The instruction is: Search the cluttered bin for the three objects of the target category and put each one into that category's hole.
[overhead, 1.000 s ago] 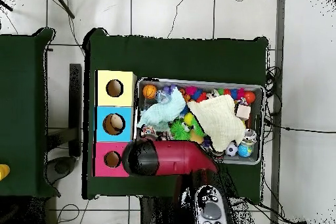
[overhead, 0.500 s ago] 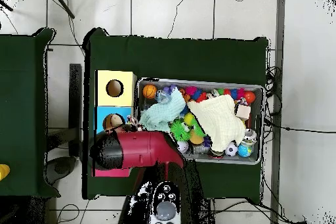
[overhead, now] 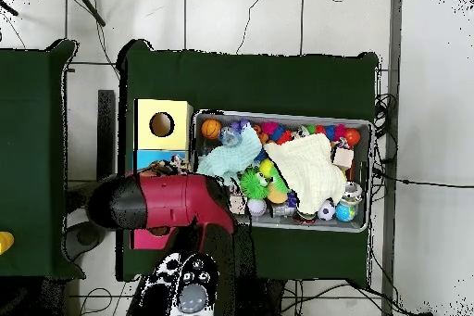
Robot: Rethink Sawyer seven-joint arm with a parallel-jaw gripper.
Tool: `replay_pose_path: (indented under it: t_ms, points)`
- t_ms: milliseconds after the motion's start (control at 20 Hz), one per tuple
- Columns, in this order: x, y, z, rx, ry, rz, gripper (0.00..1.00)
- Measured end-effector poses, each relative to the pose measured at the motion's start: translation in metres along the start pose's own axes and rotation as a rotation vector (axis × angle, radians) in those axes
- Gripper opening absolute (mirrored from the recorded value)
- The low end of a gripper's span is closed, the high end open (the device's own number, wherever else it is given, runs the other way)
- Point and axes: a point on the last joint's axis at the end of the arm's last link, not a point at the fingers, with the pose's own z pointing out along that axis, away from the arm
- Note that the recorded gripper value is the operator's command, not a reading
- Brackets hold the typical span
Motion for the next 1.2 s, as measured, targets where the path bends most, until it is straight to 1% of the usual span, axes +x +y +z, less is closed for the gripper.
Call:
replay_pose_path:
  t_ms: [100, 150, 450, 750, 950, 1200]
  points:
    - [-0.003, 0.001, 0.001, 0.008, -0.007, 0.013, 0.00]
    - [-0.008, 0.002, 0.001, 0.019, -0.014, 0.032, 0.00]
    - [-0.020, 0.003, 0.001, 0.039, -0.024, 0.071, 0.00]
    - [-0.031, 0.011, -0.003, 0.065, -0.017, 0.091, 0.00]
    - [-0.036, 0.023, -0.009, 0.084, -0.006, 0.107, 0.00]
    - [-0.041, 0.047, -0.020, 0.090, 0.001, 0.154, 0.00]
